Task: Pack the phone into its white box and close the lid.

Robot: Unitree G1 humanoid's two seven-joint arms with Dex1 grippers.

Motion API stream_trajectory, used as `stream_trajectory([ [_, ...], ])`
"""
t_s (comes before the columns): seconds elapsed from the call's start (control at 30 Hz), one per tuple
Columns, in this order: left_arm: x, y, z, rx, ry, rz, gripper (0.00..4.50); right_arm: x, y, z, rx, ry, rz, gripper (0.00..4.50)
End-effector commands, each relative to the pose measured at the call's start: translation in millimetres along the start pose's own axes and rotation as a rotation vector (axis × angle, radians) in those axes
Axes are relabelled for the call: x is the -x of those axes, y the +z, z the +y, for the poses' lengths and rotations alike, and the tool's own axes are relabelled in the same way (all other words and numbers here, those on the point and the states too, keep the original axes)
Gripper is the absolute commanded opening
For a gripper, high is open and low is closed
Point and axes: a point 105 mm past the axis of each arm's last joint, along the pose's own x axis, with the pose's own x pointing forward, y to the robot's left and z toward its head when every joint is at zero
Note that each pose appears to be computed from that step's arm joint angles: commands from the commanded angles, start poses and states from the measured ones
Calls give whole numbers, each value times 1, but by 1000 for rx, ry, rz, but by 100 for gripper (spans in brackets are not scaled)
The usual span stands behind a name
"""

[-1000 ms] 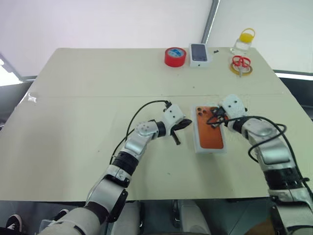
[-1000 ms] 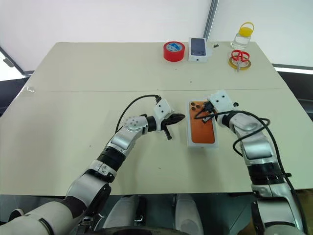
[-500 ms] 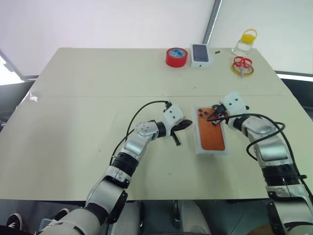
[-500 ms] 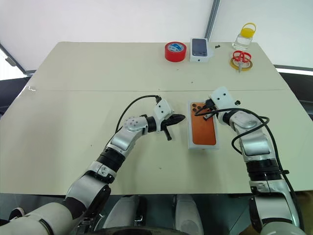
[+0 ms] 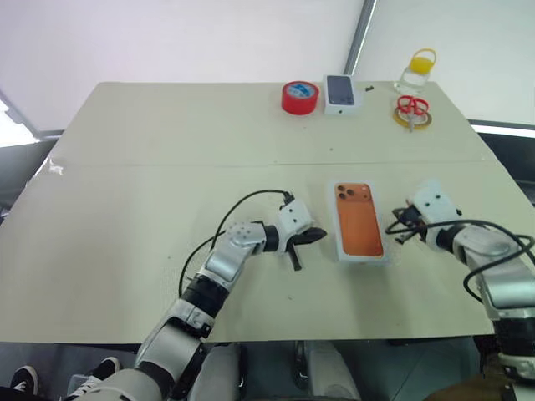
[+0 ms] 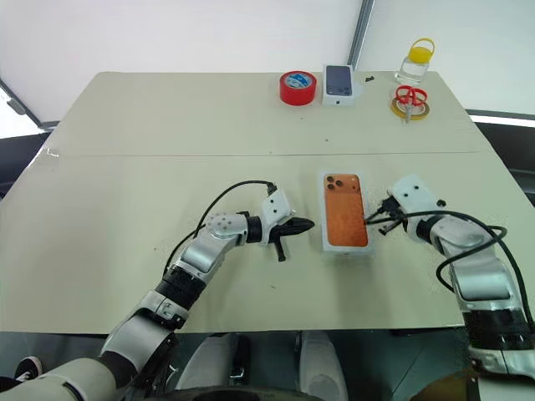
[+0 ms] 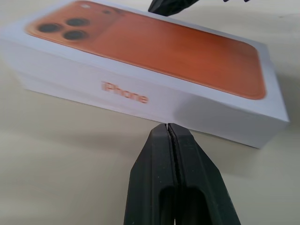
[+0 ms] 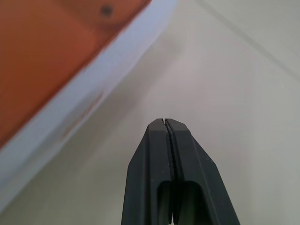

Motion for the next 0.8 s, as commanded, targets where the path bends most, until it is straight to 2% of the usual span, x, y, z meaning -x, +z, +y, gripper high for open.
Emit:
stream_trajectory([
  [0.03, -3, 11, -5, -35, -20, -30, 0, 11, 21, 0, 24, 15, -64, 3],
  [0.37, -12, 13, -3, -34, 2, -33, 0, 9, 36, 30, 4, 137, -104, 3],
  [0.8, -22, 24, 9, -42, 54, -68, 0, 0, 42, 24, 13, 107, -113, 3],
])
